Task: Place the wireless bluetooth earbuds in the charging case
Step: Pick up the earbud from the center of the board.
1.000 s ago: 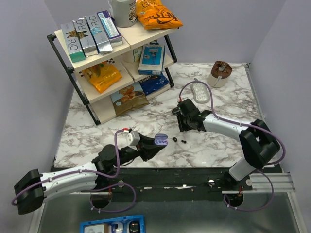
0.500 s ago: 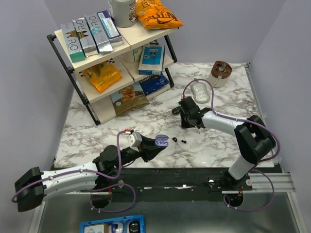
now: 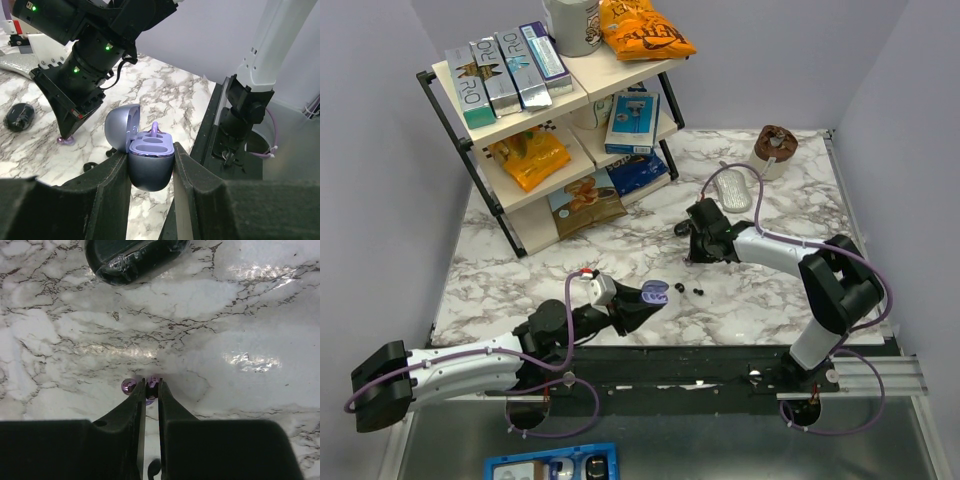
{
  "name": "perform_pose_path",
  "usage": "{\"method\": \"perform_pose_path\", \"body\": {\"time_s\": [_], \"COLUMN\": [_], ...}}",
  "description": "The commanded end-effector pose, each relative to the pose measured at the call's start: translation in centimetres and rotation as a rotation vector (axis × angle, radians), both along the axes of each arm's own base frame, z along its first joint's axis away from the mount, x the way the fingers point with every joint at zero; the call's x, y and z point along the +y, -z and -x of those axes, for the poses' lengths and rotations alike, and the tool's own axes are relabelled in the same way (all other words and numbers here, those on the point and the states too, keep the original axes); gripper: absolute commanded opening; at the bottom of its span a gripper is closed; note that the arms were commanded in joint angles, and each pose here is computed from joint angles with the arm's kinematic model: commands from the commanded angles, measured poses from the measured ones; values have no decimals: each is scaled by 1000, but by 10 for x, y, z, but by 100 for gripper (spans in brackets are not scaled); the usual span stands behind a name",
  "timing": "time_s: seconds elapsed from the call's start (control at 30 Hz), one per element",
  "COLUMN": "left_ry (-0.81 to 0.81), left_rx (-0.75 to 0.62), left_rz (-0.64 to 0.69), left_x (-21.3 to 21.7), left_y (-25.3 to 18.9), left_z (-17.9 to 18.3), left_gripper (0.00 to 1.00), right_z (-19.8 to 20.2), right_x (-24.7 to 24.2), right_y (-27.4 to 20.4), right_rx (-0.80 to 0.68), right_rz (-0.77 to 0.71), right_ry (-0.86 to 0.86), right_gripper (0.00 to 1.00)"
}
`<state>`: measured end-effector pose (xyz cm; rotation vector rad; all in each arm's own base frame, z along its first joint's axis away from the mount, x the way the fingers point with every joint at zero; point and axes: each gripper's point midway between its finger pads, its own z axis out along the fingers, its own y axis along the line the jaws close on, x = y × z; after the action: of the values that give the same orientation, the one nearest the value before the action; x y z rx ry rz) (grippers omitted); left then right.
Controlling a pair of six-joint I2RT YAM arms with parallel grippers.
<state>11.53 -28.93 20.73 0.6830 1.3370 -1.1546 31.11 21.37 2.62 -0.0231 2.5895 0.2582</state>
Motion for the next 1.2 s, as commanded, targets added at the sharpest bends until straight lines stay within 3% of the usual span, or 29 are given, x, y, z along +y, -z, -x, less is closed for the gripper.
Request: {"method": "perform_pose_path", "body": {"time_s": [0.0,0.17,0.27,0.37,0.5,0.6,0.73,1.17], "left_ry": [-17,-8,-8,-7,-25,-39,-61,-47], "left_rx": [-28,-29,-36,-41,-39,-44,-52,-59], "left_rz": [28,17,17,16,30,49,55,44], "left_x": [-1,-2,-2,-3,0,5,10,9], "left_y": [-14,-12,-14,-15,-20,-22,-21,-18], "left_z": [-2,0,0,0,0,1,0,5], "left_gripper": [0,0,0,0,0,0,0,0], "right_z": [4,1,-2,-3,1,15,26,28], "right_x": [20,24,15,9,13,26,31,52], "right_y": [-2,-12,-23,-37,-64,-61,-40,-32], "right_rx": [56,44,2,-46,-179,-175,-112,-154], "right_rz": [-156,-187,-147,-107,-35,-11,28,87], "right_ry": [105,122,113,70,-156,-369,-495,-610], "right_gripper": [15,42,49,50,49,46,44,47]}}
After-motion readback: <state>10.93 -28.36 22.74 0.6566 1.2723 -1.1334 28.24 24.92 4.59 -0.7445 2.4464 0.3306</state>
